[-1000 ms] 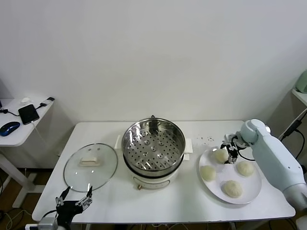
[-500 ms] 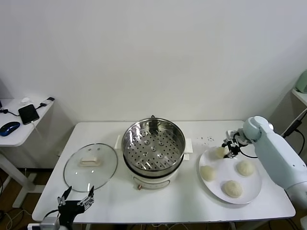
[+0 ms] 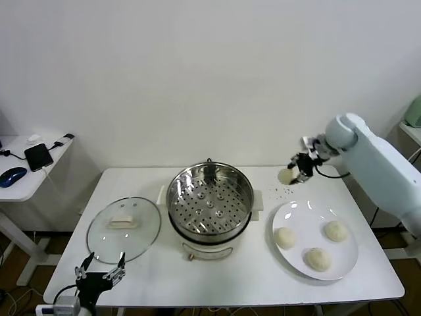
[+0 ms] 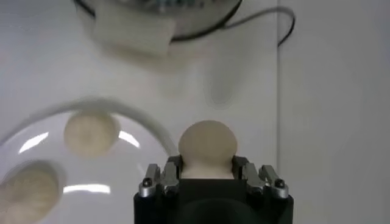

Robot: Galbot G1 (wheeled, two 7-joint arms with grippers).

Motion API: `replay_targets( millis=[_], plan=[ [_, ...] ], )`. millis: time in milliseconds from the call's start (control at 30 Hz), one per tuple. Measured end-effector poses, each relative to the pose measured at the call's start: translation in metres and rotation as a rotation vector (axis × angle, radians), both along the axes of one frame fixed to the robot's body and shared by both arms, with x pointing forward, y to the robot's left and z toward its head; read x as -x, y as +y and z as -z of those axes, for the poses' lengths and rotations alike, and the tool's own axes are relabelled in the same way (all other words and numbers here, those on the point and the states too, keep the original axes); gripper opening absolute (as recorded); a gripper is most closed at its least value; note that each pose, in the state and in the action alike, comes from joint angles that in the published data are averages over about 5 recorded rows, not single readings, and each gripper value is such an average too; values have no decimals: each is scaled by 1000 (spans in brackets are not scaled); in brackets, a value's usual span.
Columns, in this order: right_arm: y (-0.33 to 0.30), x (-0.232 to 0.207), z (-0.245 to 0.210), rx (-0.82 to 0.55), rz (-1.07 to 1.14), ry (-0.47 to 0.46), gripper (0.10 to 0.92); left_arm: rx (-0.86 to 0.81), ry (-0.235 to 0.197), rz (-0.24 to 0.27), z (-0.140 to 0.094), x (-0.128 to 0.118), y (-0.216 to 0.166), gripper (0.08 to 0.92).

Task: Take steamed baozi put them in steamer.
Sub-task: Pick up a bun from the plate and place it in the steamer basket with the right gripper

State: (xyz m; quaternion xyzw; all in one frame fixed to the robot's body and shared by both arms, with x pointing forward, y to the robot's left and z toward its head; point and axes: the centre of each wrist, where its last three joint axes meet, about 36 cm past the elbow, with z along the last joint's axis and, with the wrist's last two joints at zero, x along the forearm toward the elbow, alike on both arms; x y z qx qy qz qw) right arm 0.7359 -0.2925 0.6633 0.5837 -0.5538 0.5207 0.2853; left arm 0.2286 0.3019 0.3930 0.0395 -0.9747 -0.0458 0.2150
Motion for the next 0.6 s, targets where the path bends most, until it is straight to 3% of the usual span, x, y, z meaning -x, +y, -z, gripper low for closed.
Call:
replay_targets(
  millis=[233, 600],
  plan=[
    [76, -27, -29, 22, -323, -28, 551, 0, -5, -12, -2, 2, 4, 823],
    [179, -28, -41, 183, -777, -127, 551, 27, 3, -6, 2, -2, 2, 823]
  ],
)
